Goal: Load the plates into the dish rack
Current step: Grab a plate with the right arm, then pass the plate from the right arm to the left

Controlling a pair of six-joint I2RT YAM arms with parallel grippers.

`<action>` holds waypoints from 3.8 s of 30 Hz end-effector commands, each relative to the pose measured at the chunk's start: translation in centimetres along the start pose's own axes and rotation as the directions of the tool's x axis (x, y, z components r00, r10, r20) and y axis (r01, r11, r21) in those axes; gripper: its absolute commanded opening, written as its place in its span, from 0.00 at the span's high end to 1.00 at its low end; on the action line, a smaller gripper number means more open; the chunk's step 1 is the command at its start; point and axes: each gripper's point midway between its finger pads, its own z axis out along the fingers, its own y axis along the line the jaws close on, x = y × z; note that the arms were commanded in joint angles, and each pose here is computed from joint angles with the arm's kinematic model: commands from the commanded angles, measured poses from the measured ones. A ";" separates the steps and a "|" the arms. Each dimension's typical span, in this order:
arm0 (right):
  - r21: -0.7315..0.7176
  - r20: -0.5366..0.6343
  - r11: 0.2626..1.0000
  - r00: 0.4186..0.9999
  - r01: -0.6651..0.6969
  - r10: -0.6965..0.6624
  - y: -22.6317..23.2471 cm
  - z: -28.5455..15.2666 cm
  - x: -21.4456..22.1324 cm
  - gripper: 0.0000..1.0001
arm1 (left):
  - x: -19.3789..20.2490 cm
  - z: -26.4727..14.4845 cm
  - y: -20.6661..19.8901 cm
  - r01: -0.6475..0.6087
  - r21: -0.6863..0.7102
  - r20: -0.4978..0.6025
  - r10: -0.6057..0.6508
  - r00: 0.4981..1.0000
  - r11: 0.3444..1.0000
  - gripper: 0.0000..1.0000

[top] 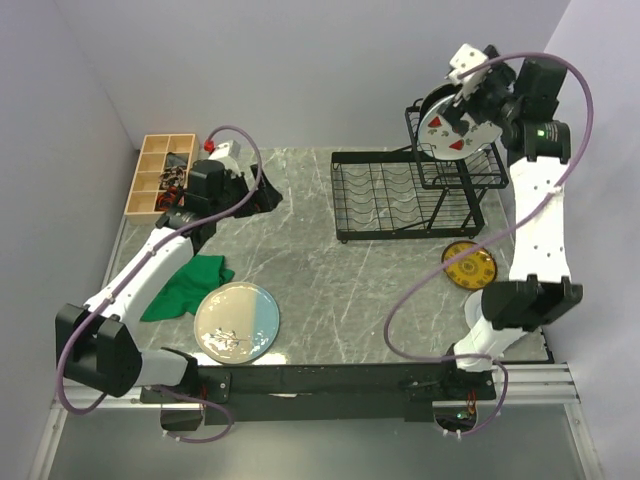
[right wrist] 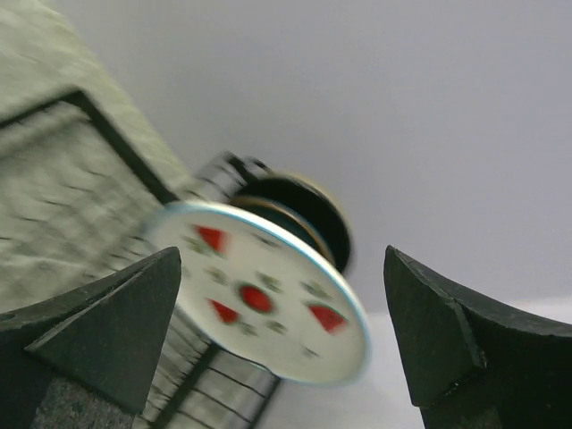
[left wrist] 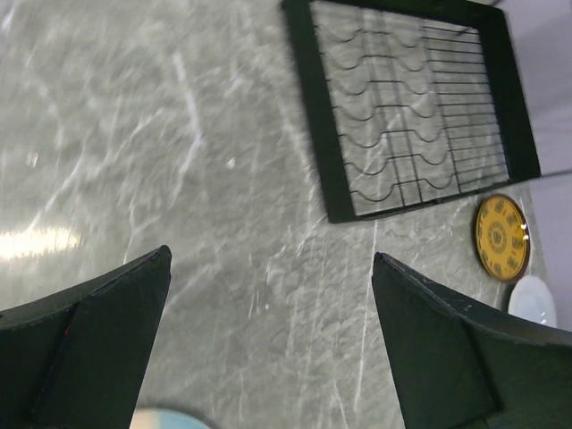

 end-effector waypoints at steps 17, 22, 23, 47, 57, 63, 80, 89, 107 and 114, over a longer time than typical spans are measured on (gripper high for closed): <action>-0.930 -0.262 0.137 0.878 -0.340 0.402 40.5 -1.3 -15.9 0.14 | 1.0 -10.5 6.7 0.366 -0.336 0.251 -0.292 0.923 0.868 0.01; -0.881 -0.440 0.014 0.832 -0.472 0.337 47.6 0.4 -14.6 0.19 | 3.0 -13.8 7.8 0.427 -0.367 0.288 -0.336 0.897 0.826 0.00; -0.842 -0.517 -0.016 0.796 -0.540 0.314 49.2 0.9 -13.8 0.23 | 3.2 -14.2 7.9 0.430 -0.373 0.290 -0.336 0.896 0.823 0.00; -0.534 -0.821 0.233 0.564 -0.813 0.086 67.0 4.8 -3.5 0.53 | 3.4 -19.0 7.0 0.426 -0.308 0.342 -0.319 0.884 0.851 0.01; -0.517 -0.818 0.315 0.568 -0.796 0.094 66.1 6.0 -1.8 1.00 | 2.3 -17.8 5.4 0.338 -0.209 0.342 -0.255 0.904 0.918 0.00; -0.599 -0.742 0.229 0.640 -0.767 0.201 58.5 7.1 -3.3 1.00 | 0.2 -16.5 2.7 0.086 -0.058 0.392 -0.056 0.918 0.995 0.01; -0.638 -0.468 0.548 0.838 -0.541 0.282 44.3 6.0 -0.8 1.00 | 4.5 -6.5 -0.1 -0.094 0.499 -0.005 0.111 0.994 0.861 0.01; -0.642 -0.376 0.592 0.873 -0.487 0.310 42.8 6.1 -2.0 1.00 | 11.3 -1.6 3.8 0.250 0.514 -0.475 0.029 0.880 0.820 0.09; -0.663 -0.360 0.554 0.863 -0.504 0.355 41.0 7.6 -2.3 1.00 | 17.2 0.8 2.5 0.178 0.574 -0.588 0.251 0.769 0.799 0.33; -0.683 -0.377 0.512 0.851 -0.522 0.364 41.6 7.4 -2.3 1.00 | 15.9 1.3 2.4 0.117 0.562 -0.540 0.255 0.802 0.819 0.94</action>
